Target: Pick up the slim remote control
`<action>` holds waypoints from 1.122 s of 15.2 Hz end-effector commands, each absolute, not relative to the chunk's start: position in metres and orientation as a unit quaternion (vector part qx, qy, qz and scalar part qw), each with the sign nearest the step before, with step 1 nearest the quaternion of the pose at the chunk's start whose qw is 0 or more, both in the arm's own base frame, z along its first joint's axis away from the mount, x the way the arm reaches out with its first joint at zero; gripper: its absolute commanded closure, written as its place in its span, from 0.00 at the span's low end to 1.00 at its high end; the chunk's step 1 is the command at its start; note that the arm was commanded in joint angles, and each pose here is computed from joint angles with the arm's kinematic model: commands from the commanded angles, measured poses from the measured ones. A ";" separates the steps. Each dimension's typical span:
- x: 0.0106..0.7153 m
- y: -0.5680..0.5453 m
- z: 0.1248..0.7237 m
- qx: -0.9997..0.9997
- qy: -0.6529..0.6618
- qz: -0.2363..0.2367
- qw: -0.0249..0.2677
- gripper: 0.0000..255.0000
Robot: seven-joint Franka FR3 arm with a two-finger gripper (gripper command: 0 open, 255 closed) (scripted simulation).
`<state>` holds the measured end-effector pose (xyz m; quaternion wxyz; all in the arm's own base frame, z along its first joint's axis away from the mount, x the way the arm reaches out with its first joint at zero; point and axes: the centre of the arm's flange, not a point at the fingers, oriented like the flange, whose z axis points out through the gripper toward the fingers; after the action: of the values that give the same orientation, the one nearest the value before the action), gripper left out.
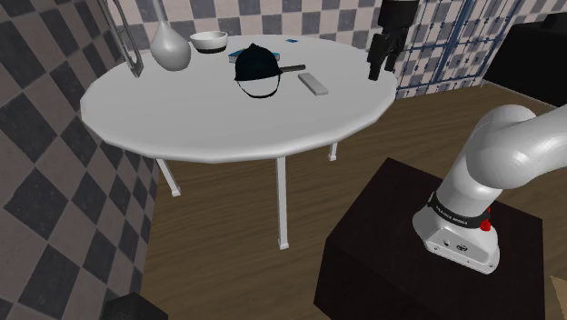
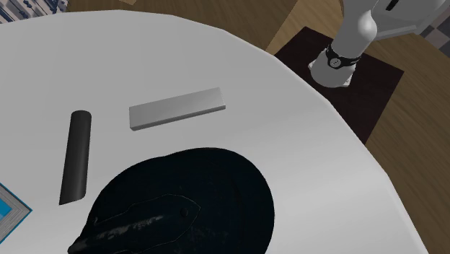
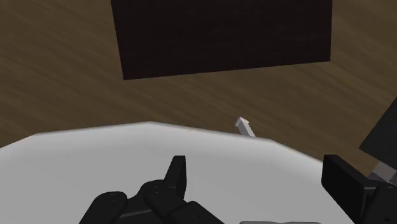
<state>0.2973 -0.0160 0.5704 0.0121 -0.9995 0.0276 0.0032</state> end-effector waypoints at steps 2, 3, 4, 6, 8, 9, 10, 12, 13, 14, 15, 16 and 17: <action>0.309 -0.020 0.566 -0.999 0.033 0.003 0.012 0.00; 0.321 -0.025 0.562 -0.999 0.039 0.003 0.012 0.00; 0.333 -0.029 0.559 -0.999 0.044 0.003 0.012 0.00; 0.356 -0.038 0.551 -0.998 0.056 0.003 0.012 0.00; 0.379 -0.048 0.543 -0.998 0.067 0.003 0.012 0.00; 0.391 -0.053 0.539 -0.997 0.072 0.003 0.011 0.00; 0.402 -0.059 0.535 -0.997 0.078 0.003 0.011 0.00; 0.425 -0.069 0.527 -0.996 0.089 0.003 0.011 0.00; 0.436 -0.075 0.523 -0.995 0.095 0.003 0.011 0.00; 0.447 -0.081 0.519 -0.995 0.100 0.003 0.011 0.00; 0.458 -0.087 0.515 -0.994 0.106 0.003 0.011 0.00; 0.469 -0.093 0.511 -0.994 0.111 0.003 0.011 0.00; 0.480 -0.099 0.507 -0.993 0.117 0.003 0.011 0.00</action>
<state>0.4701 -0.0948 0.5108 0.0111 -0.9938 0.1110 0.0028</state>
